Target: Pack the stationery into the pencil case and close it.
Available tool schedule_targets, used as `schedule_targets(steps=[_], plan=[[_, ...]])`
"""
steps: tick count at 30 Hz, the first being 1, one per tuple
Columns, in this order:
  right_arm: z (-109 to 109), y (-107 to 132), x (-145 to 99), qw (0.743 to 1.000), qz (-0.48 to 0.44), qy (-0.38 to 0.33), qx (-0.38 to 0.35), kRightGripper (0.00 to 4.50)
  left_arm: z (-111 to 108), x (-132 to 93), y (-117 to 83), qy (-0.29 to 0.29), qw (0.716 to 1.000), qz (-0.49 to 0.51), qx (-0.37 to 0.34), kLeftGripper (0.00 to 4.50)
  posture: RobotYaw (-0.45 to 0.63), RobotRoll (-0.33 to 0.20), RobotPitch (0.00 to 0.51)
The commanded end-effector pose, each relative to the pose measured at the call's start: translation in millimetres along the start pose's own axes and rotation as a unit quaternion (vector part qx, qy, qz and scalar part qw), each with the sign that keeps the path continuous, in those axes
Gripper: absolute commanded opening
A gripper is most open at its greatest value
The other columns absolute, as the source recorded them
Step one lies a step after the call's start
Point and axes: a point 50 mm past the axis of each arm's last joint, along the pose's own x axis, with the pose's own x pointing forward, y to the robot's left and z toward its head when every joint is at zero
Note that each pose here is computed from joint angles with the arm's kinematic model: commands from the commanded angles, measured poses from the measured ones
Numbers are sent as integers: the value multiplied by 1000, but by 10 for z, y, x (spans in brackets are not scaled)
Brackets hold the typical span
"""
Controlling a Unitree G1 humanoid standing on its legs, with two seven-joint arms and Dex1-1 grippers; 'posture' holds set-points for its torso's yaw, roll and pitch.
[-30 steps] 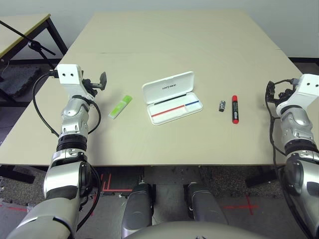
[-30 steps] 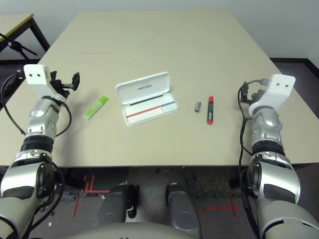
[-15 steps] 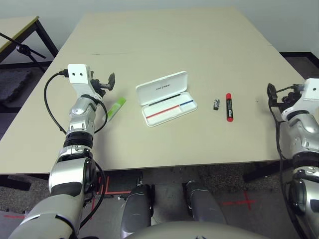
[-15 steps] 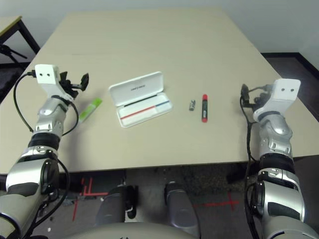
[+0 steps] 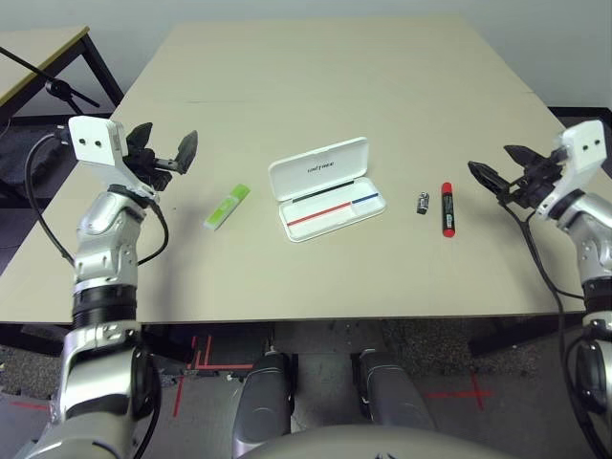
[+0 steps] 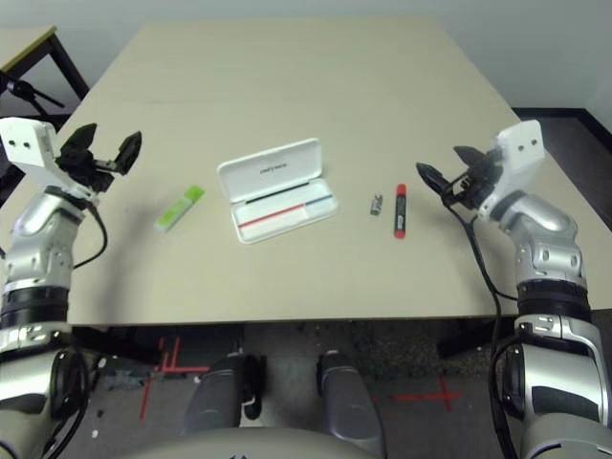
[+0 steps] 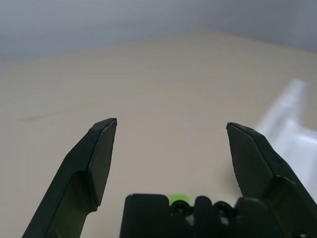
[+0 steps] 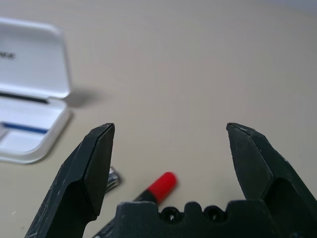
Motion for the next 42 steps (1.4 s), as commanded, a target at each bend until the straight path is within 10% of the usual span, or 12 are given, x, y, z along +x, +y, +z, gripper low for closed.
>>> schedule_targets(steps=[1, 22, 42], plan=[[-29, 80, 33, 999, 48, 23, -4, 4500, 36, 0, -363, 39, 989, -139, -11, 4463, -34, 0, 94], [-77, 336, 178, 985, 156, 59, -30, 4500, -326, 404, -1097, 162, 921, -351, 44, 4463, -48, 0, 79], [-132, 376, 225, 988, 143, 54, -32, 4500, -672, 625, -1132, 263, 893, -350, 100, 4463, -74, 0, 85]])
